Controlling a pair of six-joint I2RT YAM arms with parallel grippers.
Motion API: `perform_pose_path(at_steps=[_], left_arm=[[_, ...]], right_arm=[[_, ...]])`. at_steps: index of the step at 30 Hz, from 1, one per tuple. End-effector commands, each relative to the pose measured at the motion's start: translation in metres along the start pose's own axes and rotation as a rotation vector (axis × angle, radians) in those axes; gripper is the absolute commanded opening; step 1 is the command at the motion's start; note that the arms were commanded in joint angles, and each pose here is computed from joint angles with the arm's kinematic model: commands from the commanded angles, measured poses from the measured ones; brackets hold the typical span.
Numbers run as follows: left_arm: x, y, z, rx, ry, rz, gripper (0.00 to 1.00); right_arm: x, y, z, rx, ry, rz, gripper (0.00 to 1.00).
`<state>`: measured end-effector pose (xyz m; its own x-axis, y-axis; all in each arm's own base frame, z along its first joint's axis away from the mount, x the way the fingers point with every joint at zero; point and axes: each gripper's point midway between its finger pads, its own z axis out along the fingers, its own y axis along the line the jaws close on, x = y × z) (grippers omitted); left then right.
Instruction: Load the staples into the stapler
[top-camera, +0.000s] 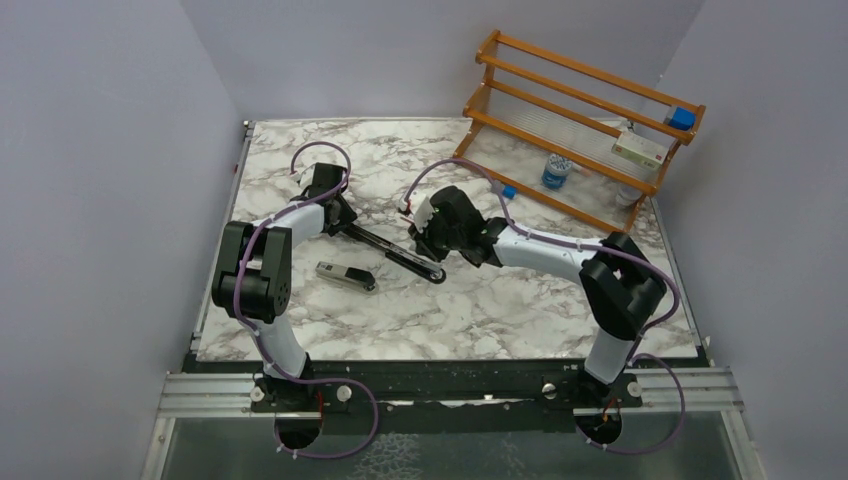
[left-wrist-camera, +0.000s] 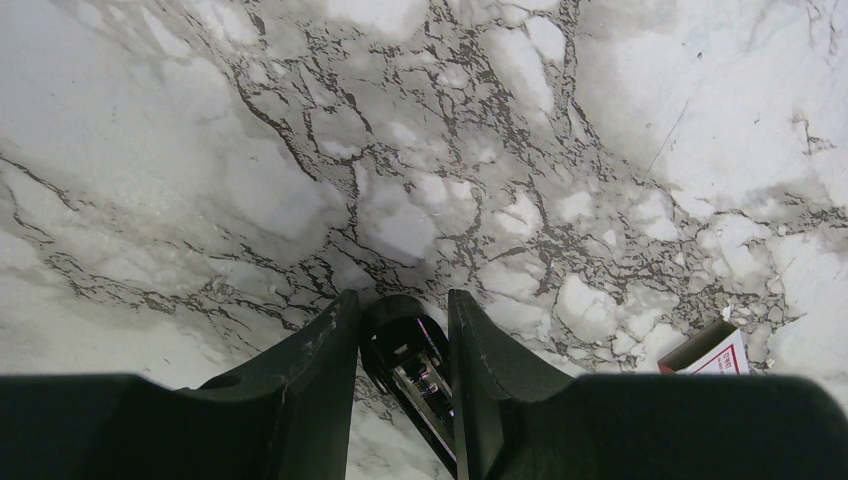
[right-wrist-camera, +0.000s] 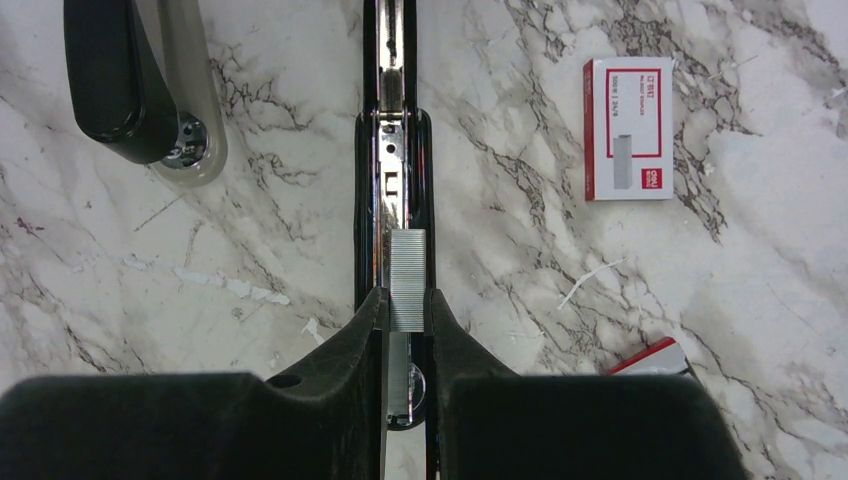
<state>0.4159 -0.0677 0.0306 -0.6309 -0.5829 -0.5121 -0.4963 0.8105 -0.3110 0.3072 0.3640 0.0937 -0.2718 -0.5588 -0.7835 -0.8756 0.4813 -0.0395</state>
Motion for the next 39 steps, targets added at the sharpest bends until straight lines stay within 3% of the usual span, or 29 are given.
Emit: perform_pose_path(at_steps=[1, 39], left_arm=[[0.012, 0.012, 0.003, -0.058, 0.036, 0.025, 0.35], [0.01, 0.01, 0.004, -0.054, 0.037, 0.026, 0.33]], right_arm=[[0.008, 0.005, 0.003, -0.024, 0.036, 0.043, 0.01], [0.032, 0.013, 0.016, -0.064, 0.1, 0.081, 0.01]])
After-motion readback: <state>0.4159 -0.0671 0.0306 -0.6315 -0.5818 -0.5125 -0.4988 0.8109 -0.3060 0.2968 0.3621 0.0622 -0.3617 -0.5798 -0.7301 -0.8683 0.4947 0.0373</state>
